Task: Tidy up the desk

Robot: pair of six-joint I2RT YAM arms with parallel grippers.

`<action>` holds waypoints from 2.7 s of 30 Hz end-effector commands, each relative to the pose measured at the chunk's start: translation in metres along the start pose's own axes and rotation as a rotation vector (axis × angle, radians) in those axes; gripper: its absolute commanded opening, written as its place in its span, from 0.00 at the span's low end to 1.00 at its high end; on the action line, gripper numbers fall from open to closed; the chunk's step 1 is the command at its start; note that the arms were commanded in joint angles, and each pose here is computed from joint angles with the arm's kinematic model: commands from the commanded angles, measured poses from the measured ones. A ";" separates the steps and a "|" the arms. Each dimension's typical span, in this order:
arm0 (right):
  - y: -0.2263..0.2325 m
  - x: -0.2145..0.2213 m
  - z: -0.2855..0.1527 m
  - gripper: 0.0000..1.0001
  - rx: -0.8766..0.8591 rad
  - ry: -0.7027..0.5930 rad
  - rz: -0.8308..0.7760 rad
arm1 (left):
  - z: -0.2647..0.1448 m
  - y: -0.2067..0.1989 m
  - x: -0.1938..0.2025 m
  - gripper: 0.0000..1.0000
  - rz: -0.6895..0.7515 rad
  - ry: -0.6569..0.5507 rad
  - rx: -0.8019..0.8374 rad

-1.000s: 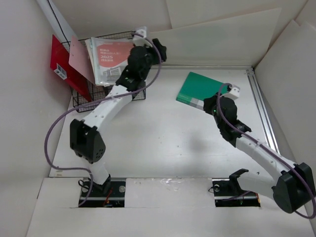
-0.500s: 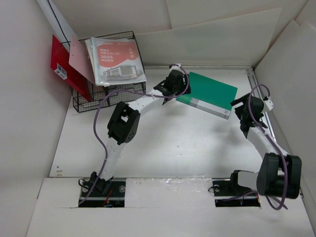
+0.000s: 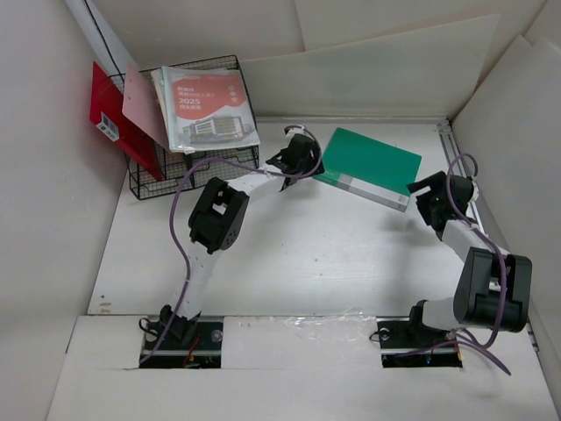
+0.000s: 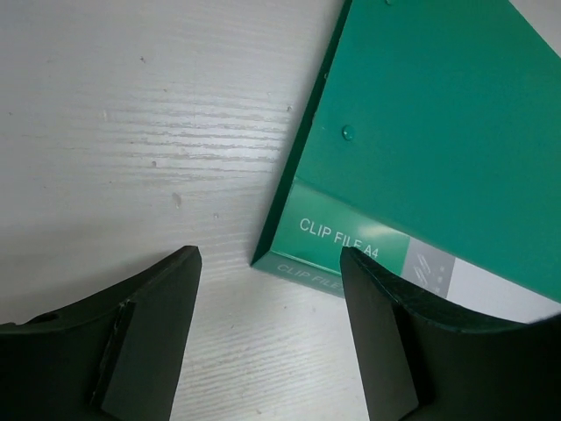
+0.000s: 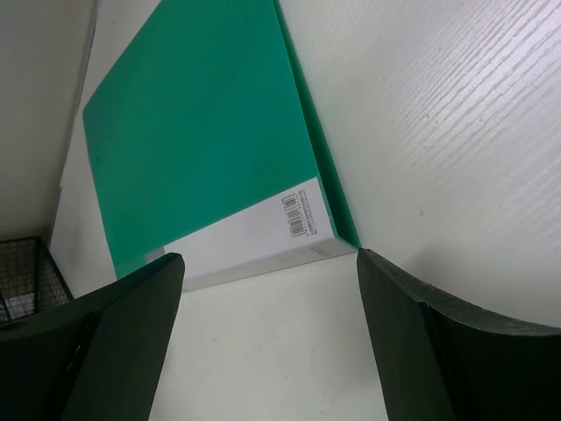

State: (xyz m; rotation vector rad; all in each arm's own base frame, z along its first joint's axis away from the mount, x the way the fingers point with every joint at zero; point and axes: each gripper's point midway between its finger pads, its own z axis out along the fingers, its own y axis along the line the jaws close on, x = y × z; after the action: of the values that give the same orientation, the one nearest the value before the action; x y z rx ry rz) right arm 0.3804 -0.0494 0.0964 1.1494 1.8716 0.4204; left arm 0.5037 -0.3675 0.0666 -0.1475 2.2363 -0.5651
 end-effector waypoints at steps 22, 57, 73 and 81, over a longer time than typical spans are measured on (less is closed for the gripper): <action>0.005 0.004 0.017 0.74 -0.079 0.040 0.075 | 0.016 -0.012 0.003 0.00 -0.062 -0.008 0.085; 0.017 0.030 0.010 0.75 -0.102 0.088 -0.010 | -0.109 -0.024 -0.005 0.00 -0.072 -0.063 0.249; 0.077 0.040 -0.068 0.83 -0.224 0.012 -0.316 | -0.098 -0.017 0.009 0.06 -0.043 -0.028 0.200; 0.081 0.045 -0.056 0.82 -0.241 0.048 -0.312 | -0.071 0.004 0.034 0.30 -0.024 0.025 0.120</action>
State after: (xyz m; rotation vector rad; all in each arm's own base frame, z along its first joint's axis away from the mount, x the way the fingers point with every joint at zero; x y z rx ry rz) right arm 0.3609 0.0376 0.1376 0.7201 1.9970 0.4618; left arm 0.4178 -0.3427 0.0626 -0.1131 2.2688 -0.7057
